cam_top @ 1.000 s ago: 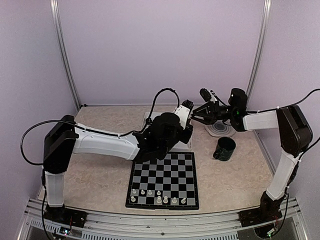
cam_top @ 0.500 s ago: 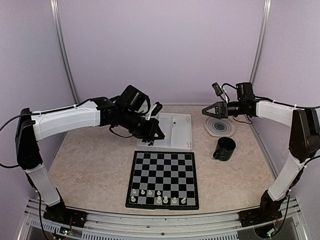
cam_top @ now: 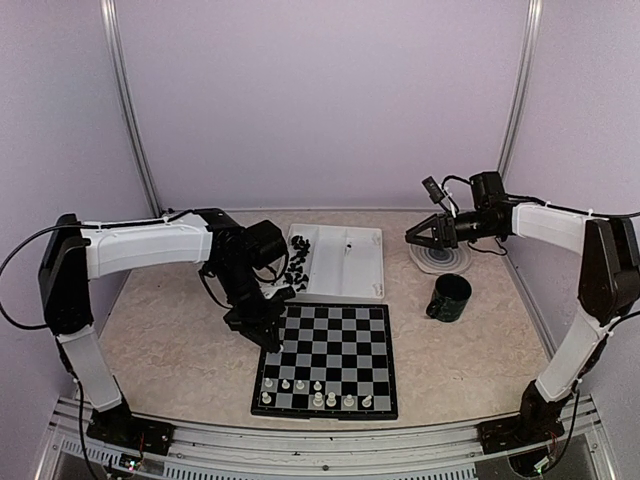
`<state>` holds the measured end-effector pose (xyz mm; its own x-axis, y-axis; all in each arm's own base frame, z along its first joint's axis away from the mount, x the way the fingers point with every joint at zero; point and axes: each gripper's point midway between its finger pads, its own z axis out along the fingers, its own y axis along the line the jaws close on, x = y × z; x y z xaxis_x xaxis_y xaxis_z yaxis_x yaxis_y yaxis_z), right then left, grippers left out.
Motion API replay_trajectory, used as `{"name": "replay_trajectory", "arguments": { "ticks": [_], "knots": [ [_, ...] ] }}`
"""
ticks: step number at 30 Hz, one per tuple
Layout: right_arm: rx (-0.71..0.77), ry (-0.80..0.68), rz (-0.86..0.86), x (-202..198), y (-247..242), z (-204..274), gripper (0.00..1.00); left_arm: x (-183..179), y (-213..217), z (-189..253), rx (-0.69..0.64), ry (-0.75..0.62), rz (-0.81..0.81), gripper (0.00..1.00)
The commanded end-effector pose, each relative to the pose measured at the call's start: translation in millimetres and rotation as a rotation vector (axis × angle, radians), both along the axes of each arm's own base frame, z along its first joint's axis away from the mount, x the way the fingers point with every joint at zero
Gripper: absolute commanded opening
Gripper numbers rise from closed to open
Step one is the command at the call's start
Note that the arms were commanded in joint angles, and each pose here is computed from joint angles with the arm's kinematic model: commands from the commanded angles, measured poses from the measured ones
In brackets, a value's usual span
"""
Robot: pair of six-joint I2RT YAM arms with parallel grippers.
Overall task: Set up the chess pieces on the board
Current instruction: Place the pawn on the chessboard, then pick up the pawn from the chessboard.
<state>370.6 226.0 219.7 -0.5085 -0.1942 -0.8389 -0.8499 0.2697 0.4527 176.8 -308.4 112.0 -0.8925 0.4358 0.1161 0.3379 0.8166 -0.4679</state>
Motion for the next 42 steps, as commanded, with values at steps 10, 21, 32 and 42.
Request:
{"name": "replay_trajectory", "arguments": {
  "ticks": [10,21,32,42],
  "knots": [
    [0.033,-0.018,0.057,-20.1,0.7,11.5,0.55,0.7,2.5,-55.9,0.154,0.094,-0.046,0.00],
    [0.035,-0.009,0.063,-20.6,1.0,9.2,0.55,19.1,-7.9,-62.4,0.170,0.036,-0.058,0.23],
    [0.036,-0.005,0.065,-20.7,1.2,7.8,0.55,39.7,-28.5,-25.6,0.261,-0.478,-0.244,0.34],
    [0.041,0.027,0.066,-18.8,2.1,-0.3,0.55,14.8,-19.4,-41.4,0.236,-0.496,-0.265,0.38]
  ]
}}
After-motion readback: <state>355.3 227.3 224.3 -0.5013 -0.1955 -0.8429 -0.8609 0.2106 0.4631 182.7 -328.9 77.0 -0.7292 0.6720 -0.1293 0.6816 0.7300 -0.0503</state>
